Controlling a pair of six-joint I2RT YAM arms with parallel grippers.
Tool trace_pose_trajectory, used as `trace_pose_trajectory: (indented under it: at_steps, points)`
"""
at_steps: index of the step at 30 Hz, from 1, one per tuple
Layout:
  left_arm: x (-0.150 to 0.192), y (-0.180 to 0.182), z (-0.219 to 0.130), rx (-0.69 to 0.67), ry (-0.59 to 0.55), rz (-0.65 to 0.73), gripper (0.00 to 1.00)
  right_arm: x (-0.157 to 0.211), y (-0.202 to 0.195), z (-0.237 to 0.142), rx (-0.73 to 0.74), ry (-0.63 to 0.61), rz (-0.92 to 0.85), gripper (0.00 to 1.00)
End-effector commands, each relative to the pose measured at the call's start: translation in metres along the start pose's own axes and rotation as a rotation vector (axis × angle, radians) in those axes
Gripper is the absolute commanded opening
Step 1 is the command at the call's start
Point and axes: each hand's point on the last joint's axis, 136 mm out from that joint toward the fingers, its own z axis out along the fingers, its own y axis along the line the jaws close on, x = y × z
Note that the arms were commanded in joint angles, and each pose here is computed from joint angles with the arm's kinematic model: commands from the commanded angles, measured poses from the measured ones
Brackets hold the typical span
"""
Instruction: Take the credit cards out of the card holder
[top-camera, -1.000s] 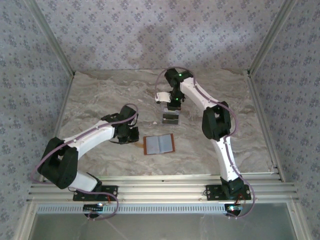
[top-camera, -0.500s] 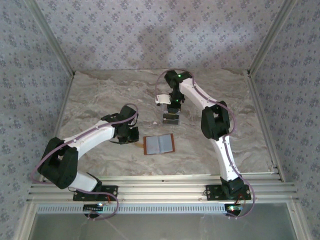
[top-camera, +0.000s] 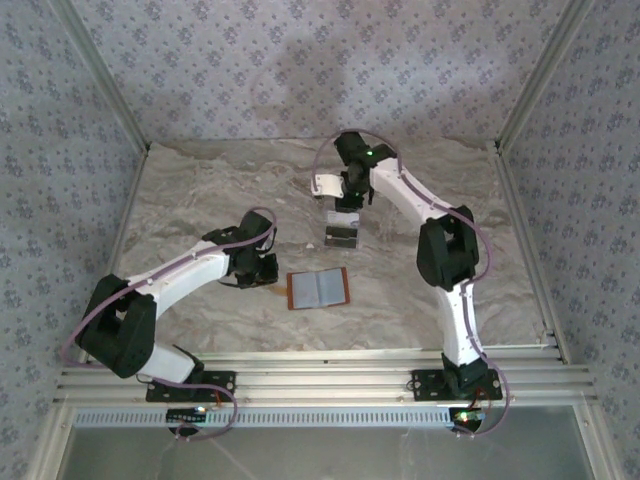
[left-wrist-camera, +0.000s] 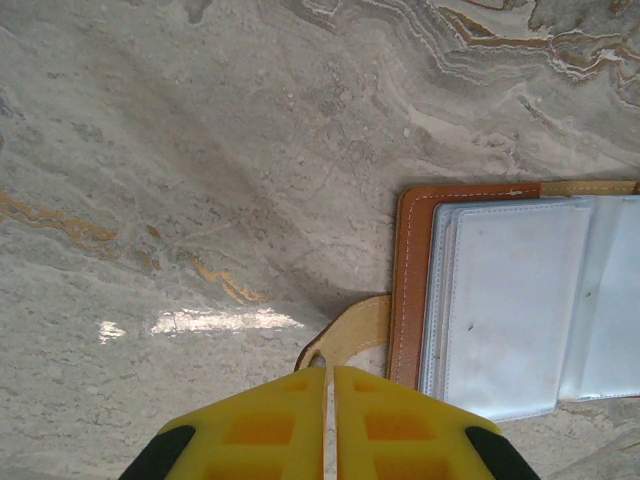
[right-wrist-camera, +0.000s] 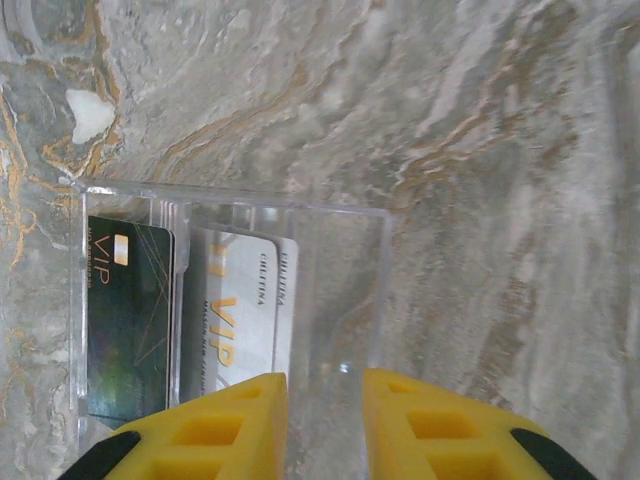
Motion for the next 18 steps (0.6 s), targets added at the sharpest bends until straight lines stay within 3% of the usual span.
trace_pose_trajectory:
  at_steps: [1,6,11,15,18]
  points:
    - [-0.003,-0.004,-0.007,0.020,-0.004,-0.001,0.12,-0.014,-0.012,-0.032,0.094,-0.060,0.057,0.27]
    - [-0.003,-0.013,-0.002,0.067,0.008,-0.005,0.11,-0.021,-0.009,-0.051,0.129,-0.133,0.267,0.25]
    - [-0.001,-0.025,0.010,0.135,0.034,-0.016,0.09,-0.030,0.002,-0.066,0.120,-0.256,0.629,0.21]
    - [0.002,-0.030,0.019,0.160,0.061,-0.017,0.08,-0.038,0.024,-0.068,0.032,-0.374,0.924,0.19]
    - [0.005,-0.033,0.025,0.180,0.089,-0.013,0.07,-0.037,0.049,-0.059,-0.067,-0.390,1.143,0.17]
